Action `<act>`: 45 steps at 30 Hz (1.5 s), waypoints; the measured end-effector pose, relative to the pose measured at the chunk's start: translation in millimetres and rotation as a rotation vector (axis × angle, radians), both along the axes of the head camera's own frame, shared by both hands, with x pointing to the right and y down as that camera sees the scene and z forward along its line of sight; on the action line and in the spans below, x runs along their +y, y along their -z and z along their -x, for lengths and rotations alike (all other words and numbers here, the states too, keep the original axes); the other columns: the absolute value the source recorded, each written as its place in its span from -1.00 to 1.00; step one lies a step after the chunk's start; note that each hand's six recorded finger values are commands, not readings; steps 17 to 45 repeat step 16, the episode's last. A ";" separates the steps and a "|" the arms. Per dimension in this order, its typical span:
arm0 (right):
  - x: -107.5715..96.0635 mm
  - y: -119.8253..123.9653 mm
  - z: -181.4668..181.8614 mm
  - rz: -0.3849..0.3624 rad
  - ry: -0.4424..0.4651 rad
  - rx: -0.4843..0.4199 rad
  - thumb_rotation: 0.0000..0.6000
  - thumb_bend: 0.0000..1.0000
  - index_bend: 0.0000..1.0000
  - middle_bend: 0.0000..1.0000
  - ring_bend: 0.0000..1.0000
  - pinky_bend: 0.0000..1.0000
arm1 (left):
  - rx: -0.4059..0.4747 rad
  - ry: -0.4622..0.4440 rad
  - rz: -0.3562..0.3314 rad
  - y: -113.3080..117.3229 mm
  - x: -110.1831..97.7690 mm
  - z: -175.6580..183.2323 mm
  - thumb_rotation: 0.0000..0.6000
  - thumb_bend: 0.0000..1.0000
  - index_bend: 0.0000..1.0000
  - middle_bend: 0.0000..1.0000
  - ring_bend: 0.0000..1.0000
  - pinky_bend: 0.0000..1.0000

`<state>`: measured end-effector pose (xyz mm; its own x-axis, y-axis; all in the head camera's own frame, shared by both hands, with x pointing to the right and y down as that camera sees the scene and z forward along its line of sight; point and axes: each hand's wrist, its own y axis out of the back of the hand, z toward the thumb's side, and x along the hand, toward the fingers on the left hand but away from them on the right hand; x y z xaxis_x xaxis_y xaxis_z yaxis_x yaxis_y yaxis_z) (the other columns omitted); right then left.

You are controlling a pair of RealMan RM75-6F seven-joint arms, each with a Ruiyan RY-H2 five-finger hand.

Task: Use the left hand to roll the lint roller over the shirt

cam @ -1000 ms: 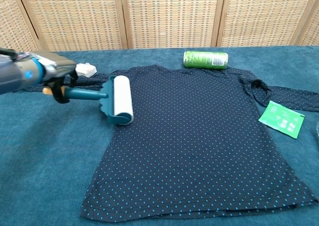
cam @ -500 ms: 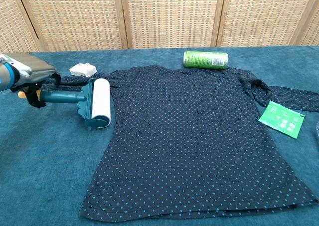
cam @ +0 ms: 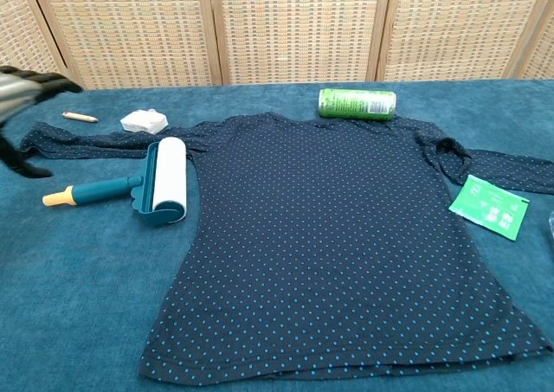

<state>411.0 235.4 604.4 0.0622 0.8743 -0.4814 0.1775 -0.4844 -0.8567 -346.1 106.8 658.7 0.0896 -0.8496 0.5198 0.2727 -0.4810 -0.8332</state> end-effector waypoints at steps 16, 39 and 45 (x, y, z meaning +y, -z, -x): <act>-5.7 15.1 -2.5 -0.074 -0.011 -0.001 1.00 -0.95 -1.00 -1.00 -1.00 -1.00 | 0.130 0.153 -0.097 42.9 108.7 70.7 1.00 -0.62 -1.00 -1.00 -1.00 -1.00; -5.7 15.1 -2.5 -0.074 -0.011 -0.001 1.00 -0.95 -1.00 -1.00 -1.00 -1.00 | 0.130 0.153 -0.097 42.9 108.7 70.7 1.00 -0.62 -1.00 -1.00 -1.00 -1.00; -5.7 15.1 -2.5 -0.074 -0.011 -0.001 1.00 -0.95 -1.00 -1.00 -1.00 -1.00 | 0.130 0.153 -0.097 42.9 108.7 70.7 1.00 -0.62 -1.00 -1.00 -1.00 -1.00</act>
